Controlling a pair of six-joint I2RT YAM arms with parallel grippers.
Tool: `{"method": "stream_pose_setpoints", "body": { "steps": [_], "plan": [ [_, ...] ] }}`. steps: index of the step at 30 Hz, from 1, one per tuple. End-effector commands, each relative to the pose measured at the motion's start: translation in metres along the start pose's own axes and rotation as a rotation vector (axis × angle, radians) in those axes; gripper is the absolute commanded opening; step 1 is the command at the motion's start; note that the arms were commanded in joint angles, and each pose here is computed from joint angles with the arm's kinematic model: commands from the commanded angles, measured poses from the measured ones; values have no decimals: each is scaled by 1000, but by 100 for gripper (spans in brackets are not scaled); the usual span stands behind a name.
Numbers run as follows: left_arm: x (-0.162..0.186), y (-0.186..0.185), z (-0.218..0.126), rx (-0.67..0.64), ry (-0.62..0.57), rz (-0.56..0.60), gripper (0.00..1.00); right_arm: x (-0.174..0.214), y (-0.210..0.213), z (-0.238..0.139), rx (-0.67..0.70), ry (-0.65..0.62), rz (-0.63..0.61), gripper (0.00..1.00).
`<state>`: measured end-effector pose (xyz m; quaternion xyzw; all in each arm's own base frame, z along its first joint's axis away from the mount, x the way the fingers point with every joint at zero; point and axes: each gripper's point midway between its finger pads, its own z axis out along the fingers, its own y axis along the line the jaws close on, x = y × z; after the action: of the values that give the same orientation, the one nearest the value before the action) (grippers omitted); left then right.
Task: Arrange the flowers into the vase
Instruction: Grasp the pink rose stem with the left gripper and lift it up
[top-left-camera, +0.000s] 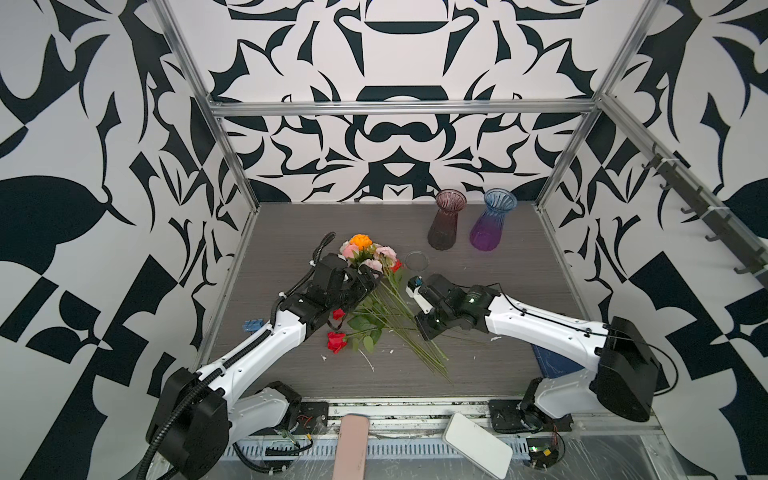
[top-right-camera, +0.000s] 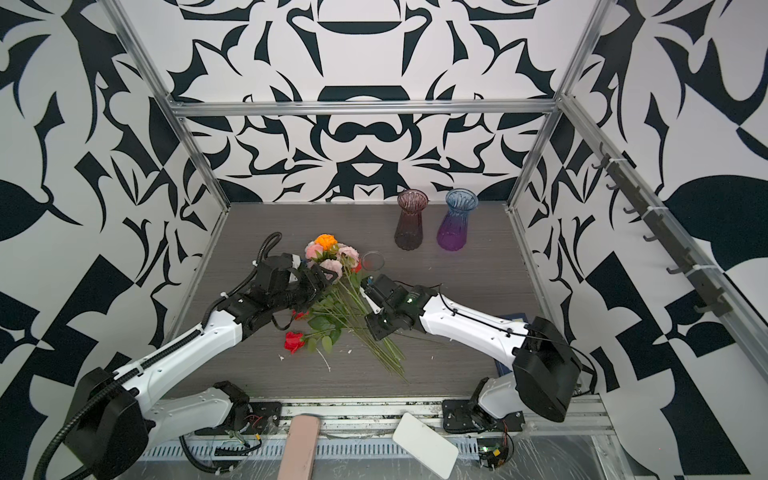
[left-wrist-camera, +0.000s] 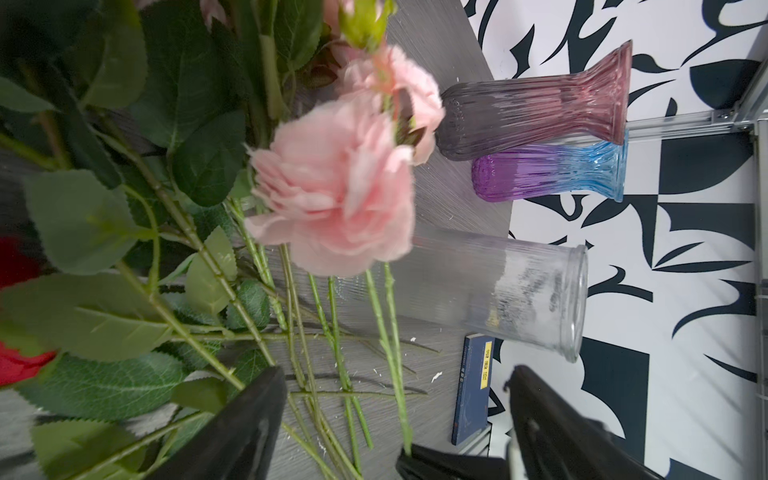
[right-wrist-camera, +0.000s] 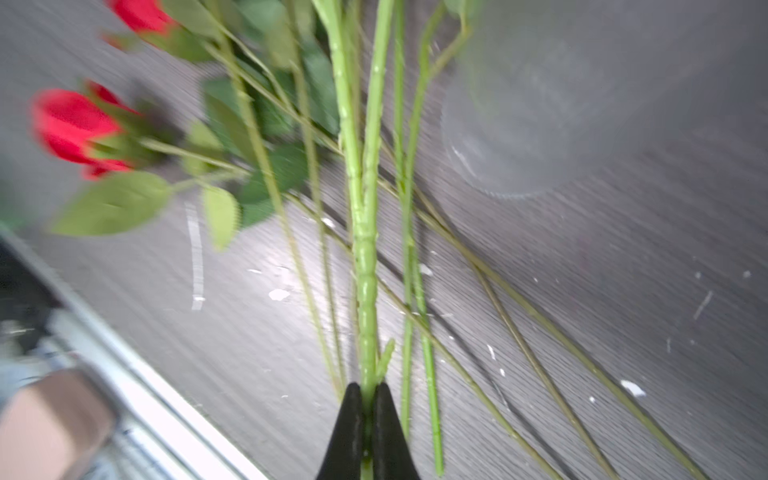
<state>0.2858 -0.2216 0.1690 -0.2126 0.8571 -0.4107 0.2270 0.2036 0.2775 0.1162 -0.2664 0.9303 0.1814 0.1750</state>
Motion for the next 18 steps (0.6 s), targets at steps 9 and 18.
{"method": "stream_pose_setpoints", "body": {
  "steps": [9, 18],
  "plan": [
    [7, -10, 13, 71, 62, -22, 64, -56, 40, -40, -145, -149, -26, 0],
    [14, -29, 21, 122, 98, -7, 50, -60, 43, -41, -157, -153, -30, 0]
  ]
}}
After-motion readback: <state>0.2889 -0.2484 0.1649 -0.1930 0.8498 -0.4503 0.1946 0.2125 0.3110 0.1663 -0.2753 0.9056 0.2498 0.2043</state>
